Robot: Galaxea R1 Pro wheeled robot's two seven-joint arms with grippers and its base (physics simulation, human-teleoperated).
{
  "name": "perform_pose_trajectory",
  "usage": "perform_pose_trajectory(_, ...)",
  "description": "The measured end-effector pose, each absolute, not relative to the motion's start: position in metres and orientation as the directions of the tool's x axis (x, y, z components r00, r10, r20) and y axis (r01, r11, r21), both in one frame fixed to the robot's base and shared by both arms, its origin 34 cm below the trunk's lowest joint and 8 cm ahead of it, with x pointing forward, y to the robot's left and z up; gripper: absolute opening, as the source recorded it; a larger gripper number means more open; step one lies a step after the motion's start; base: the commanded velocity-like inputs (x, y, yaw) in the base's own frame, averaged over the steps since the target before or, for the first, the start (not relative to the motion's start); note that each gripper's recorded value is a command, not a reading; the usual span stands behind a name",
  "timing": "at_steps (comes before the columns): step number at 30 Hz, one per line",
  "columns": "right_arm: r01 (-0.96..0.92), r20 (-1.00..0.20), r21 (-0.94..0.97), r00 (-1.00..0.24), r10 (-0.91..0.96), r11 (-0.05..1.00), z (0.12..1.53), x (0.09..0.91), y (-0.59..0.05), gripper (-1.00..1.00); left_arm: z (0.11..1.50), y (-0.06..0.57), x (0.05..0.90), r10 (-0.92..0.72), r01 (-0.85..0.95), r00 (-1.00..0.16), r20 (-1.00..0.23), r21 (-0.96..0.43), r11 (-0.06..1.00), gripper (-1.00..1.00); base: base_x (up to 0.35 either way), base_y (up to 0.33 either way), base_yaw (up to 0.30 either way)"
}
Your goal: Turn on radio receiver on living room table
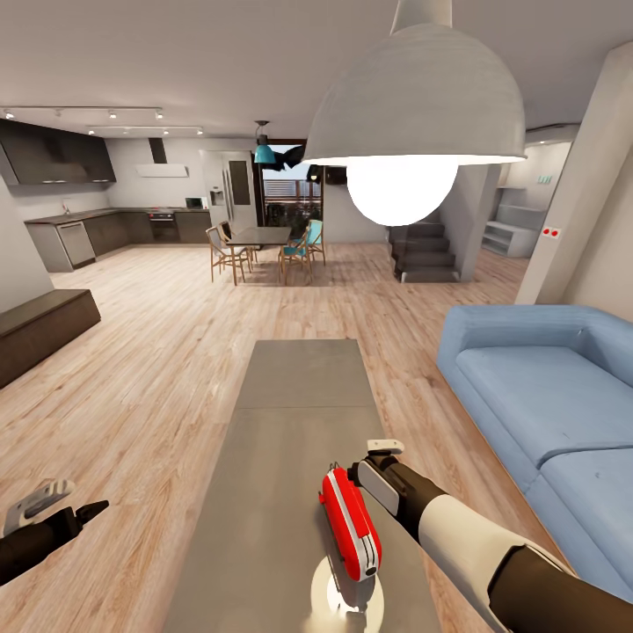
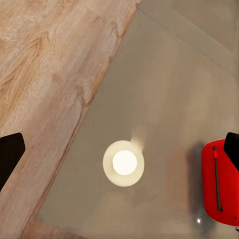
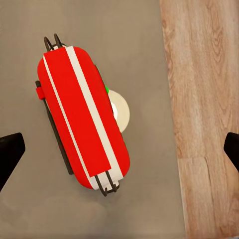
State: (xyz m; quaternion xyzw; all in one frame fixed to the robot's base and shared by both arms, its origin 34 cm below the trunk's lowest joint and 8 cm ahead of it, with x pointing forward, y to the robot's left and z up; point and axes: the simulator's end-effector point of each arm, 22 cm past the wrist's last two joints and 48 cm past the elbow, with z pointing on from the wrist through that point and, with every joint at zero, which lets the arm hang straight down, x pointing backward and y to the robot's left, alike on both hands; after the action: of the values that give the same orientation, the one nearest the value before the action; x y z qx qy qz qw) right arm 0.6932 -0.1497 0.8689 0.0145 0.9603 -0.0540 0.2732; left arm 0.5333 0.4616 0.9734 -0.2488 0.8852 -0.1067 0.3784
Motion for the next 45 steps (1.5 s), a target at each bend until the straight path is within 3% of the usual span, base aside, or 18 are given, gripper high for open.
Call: perform_pose_trajectory(45,0.050,-0.529,-0.102,-0.848,-0.012,0.994,0.8708,0.6937,-0.1473,1.00,0.9714,0.4542,0.5341,-0.530,-0.352,-0.589,-0.610,-0.396,0.848,1.00,0.000,0.000,0.000)
